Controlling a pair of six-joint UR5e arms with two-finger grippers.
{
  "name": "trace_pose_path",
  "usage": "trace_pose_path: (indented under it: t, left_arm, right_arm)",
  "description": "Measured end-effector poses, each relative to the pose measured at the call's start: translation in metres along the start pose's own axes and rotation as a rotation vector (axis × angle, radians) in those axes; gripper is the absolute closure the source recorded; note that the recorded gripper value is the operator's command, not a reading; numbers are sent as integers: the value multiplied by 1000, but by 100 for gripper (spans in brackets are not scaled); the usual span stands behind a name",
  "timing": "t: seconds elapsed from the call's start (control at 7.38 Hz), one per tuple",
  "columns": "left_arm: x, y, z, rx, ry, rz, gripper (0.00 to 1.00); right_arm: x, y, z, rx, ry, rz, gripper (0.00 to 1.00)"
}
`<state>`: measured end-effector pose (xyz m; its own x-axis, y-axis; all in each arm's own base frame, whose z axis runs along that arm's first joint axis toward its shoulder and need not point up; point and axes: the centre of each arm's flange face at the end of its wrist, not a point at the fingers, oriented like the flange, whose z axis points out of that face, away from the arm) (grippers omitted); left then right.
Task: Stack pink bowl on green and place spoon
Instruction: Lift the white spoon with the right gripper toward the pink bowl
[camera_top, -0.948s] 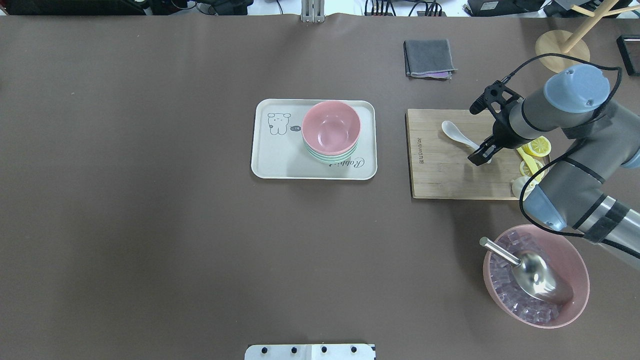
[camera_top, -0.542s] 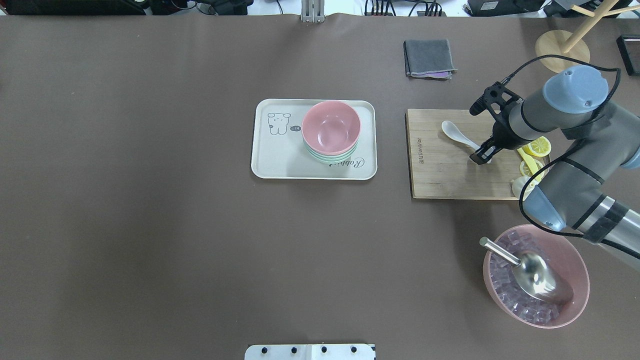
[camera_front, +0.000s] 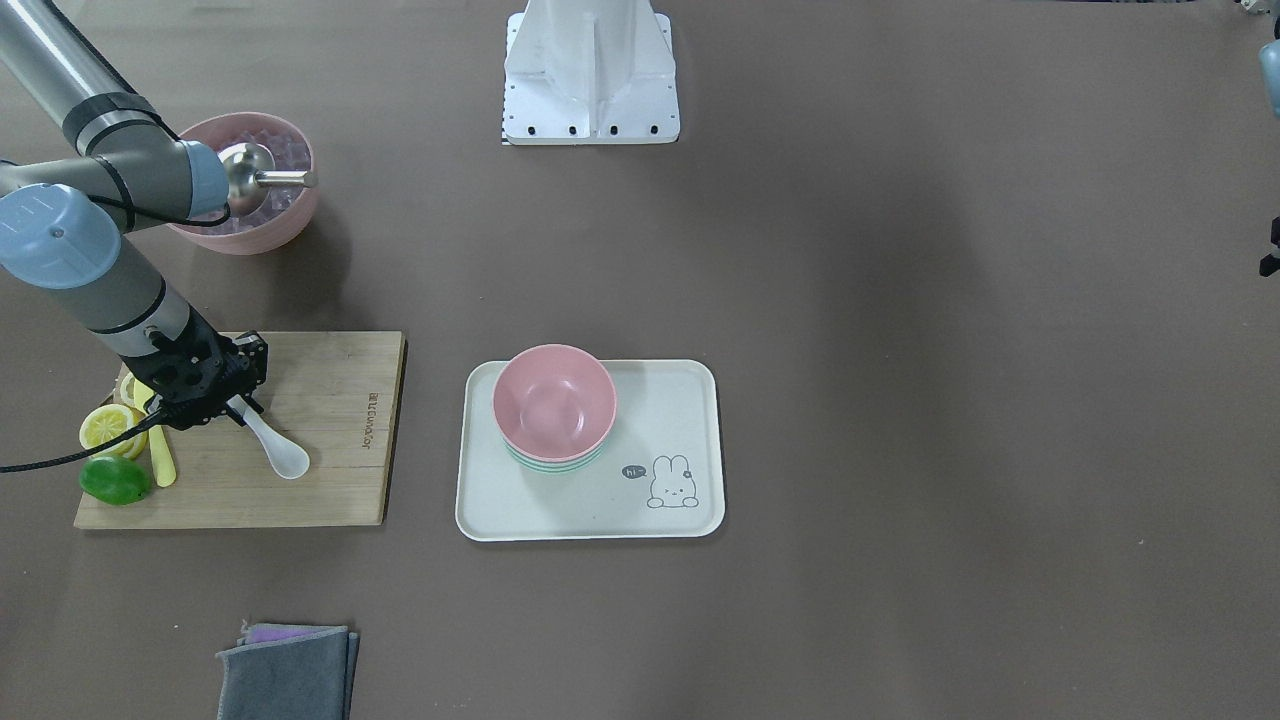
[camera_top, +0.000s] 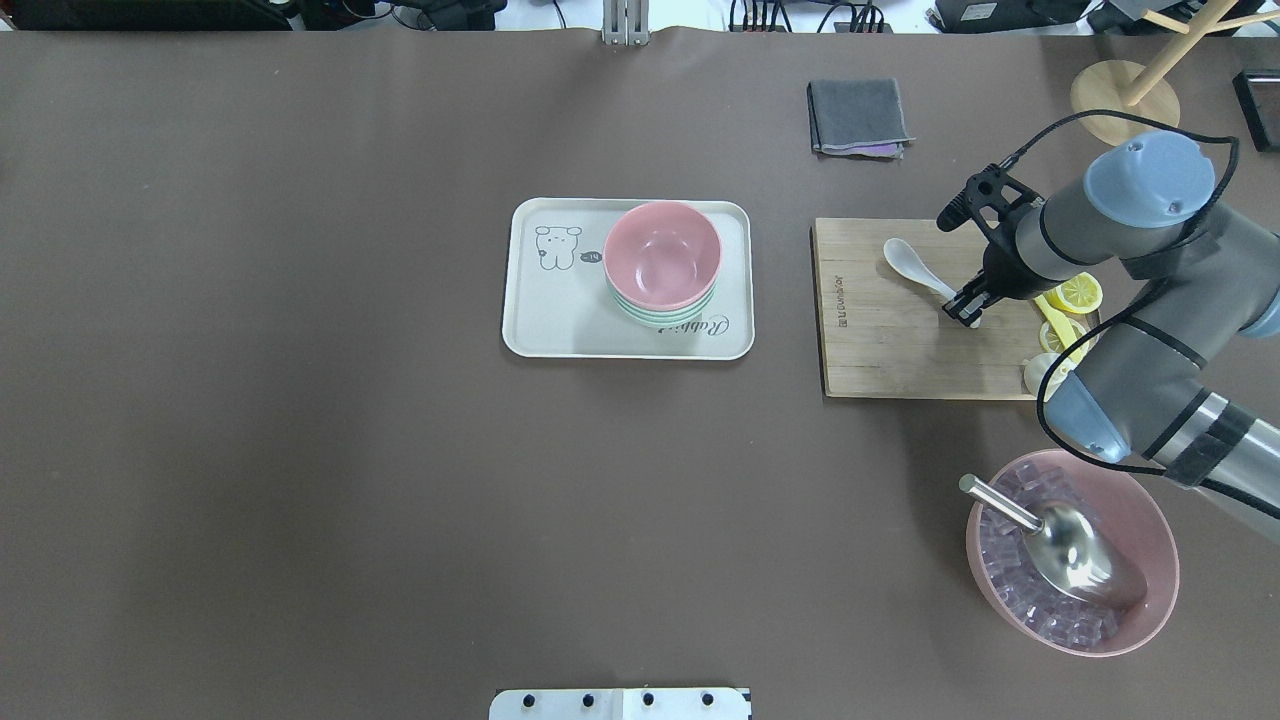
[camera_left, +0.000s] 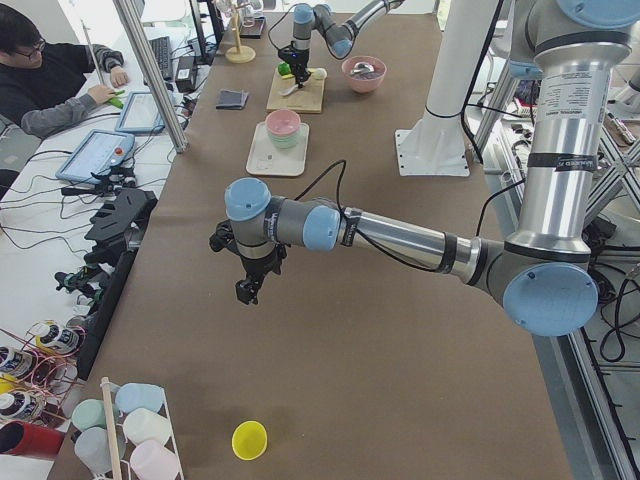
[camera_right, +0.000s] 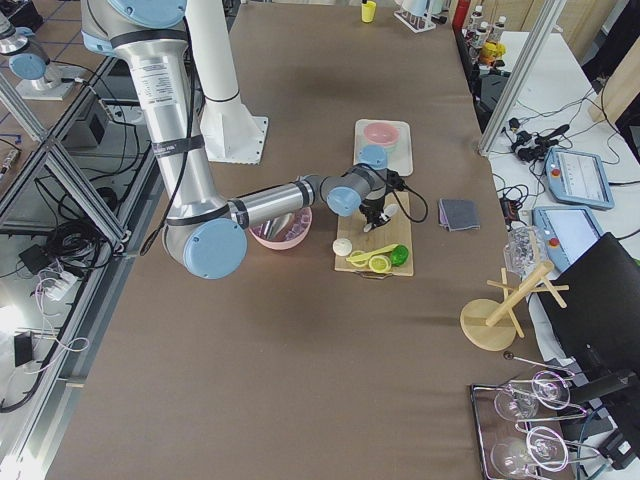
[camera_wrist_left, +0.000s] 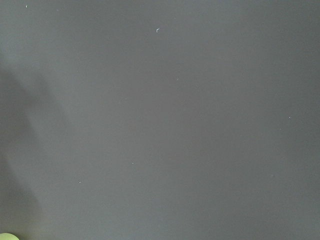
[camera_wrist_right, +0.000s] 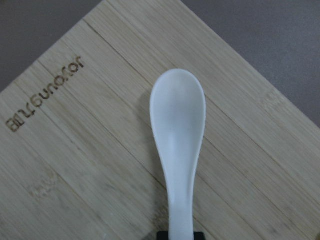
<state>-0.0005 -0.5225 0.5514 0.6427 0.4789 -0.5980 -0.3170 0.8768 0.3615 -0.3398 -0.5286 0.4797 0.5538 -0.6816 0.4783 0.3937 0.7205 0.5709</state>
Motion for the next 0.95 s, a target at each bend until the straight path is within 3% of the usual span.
trace_pose_path:
  t: [0.27, 0.54, 0.68, 0.95]
  left_arm:
    - [0, 0, 0, 0, 0, 0, 2]
    - [0, 0, 0, 0, 0, 0, 2]
    - [0, 0, 0, 0, 0, 0, 2]
    - [0, 0, 0, -1, 0, -1, 2]
  right_arm:
    - [-1, -13, -10, 25, -1, -3, 100]
    - [-15, -51, -36, 44, -6, 69, 100]
    - [-35, -80, -56, 27, -11, 155, 100]
    - [-108, -143, -95, -31, -27, 407, 100]
